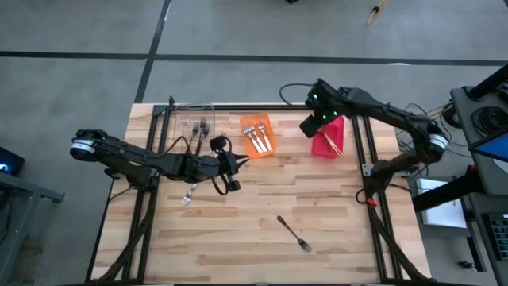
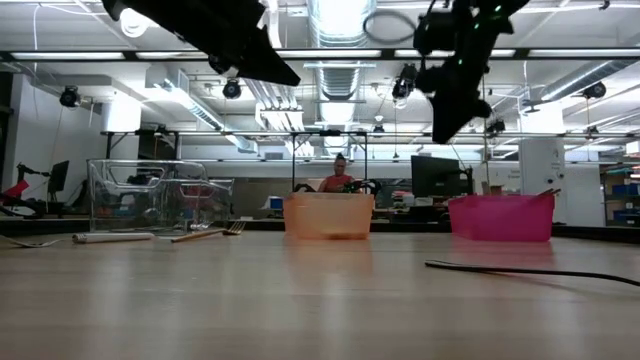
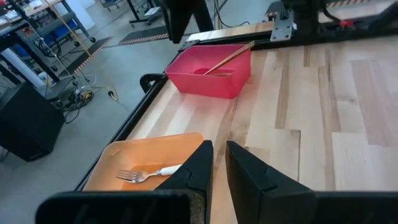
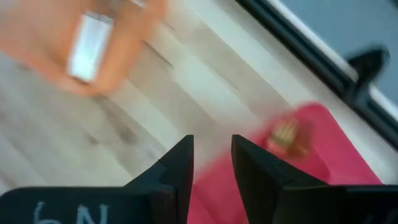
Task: Sort silverware by color (type)
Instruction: Put the white fork into the orange bin
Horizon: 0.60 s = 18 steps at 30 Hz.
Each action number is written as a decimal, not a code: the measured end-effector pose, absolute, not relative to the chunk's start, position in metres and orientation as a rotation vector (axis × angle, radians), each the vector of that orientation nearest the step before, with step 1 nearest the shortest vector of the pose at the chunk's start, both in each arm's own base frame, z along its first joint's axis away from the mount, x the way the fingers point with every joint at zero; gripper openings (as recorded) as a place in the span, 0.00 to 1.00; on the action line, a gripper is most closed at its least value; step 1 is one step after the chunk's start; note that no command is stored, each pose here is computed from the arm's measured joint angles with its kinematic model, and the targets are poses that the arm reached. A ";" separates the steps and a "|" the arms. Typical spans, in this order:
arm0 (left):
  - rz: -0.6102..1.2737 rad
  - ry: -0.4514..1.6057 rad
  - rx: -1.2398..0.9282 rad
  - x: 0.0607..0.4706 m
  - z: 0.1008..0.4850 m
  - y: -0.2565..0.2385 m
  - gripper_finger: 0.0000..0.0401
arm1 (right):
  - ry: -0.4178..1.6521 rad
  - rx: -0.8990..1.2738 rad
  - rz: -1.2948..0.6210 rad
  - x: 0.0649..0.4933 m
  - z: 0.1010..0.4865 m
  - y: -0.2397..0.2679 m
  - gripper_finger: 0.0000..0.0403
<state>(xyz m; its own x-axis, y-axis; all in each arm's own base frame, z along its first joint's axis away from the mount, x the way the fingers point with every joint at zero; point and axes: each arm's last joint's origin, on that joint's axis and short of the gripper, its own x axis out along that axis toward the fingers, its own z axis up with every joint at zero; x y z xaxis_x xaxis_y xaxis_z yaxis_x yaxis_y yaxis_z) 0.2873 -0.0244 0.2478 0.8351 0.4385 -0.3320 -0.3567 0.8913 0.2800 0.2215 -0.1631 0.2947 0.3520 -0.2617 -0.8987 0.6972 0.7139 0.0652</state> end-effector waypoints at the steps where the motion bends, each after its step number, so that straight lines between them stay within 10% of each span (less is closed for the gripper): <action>1: 0.426 0.396 0.203 0.288 0.249 -0.025 0.07 | 1.004 0.462 -0.633 0.222 0.297 -0.155 0.24; 18: 0.454 0.524 -0.276 0.283 0.227 -0.033 0.07 | 0.791 0.244 -0.344 0.198 0.282 -0.063 0.20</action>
<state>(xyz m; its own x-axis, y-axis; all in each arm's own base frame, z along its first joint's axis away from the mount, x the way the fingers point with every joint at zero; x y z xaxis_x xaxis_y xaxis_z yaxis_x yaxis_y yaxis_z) 0.2833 -0.0325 0.2266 0.7705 0.3438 -0.5367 -0.4819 0.8654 -0.1375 0.1984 -0.0632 0.2822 0.6525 -0.2093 -0.7283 0.3898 0.9169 0.0857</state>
